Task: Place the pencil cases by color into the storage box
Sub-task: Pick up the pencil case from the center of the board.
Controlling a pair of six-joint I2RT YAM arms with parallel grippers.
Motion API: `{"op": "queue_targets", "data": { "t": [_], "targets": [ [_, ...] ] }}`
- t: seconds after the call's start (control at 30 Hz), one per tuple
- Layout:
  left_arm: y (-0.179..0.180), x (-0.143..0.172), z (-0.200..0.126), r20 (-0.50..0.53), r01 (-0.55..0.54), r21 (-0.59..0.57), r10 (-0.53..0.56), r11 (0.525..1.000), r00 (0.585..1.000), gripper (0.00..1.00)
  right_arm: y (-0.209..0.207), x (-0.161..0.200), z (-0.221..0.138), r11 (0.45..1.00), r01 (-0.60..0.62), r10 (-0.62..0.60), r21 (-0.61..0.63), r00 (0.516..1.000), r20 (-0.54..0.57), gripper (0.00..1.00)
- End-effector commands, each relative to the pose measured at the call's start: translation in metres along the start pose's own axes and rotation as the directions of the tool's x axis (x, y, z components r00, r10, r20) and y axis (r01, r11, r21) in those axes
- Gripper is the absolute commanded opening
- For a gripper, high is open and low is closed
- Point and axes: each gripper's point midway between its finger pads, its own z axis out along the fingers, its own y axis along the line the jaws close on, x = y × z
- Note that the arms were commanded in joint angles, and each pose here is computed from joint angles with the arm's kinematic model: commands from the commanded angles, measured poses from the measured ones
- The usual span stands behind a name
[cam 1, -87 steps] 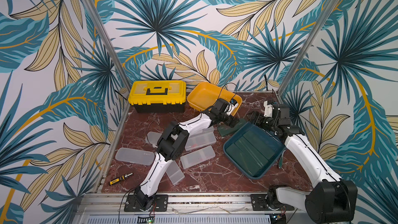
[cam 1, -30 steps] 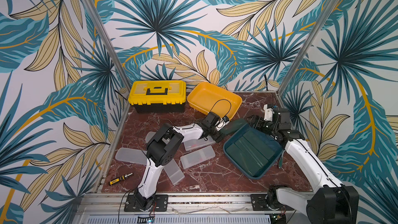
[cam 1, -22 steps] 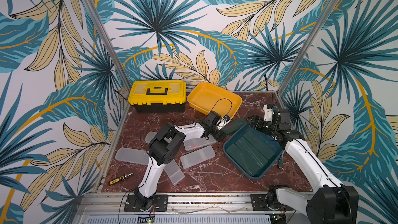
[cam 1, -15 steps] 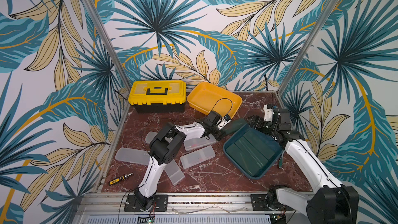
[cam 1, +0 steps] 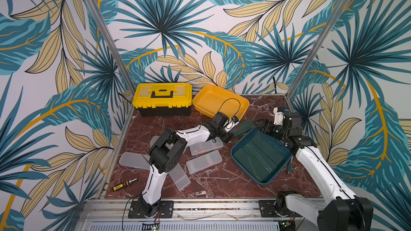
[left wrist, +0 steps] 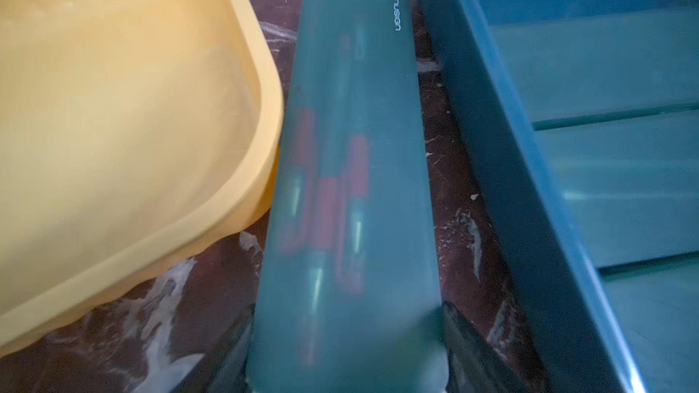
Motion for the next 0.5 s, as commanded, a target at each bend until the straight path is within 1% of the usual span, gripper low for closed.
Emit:
{"op": "queue_targets", "data": {
  "t": [0.0,0.2,0.3,0.37,0.47],
  "targets": [
    [0.004,-0.019,-0.03,0.047,-0.014,-0.038,0.016,0.999,0.999,0.67,0.0,0.005,-0.001,1.0,0.008,-0.008,-0.007,1.0,0.0,0.87],
    [0.0,-0.014,-0.049,0.007,-0.01,-0.031,0.011,0.999,1.0,0.67,0.0,0.006,-0.002,1.0,0.007,-0.007,-0.01,1.0,0.001,0.87],
    [-0.003,-0.016,-0.058,0.017,-0.002,-0.026,0.002,1.0,1.0,0.67,0.0,0.007,-0.001,1.0,0.005,-0.005,-0.011,1.0,0.001,0.87],
    [-0.008,-0.016,-0.062,0.025,0.0,0.0,0.0,1.0,1.0,0.67,-0.001,0.008,-0.001,1.0,0.002,-0.002,-0.009,1.0,-0.001,0.87],
    [-0.014,-0.01,-0.061,0.016,0.009,0.028,-0.01,1.0,1.0,0.68,-0.002,0.009,0.001,1.0,-0.003,0.003,-0.005,1.0,-0.006,0.87]
  ]
}}
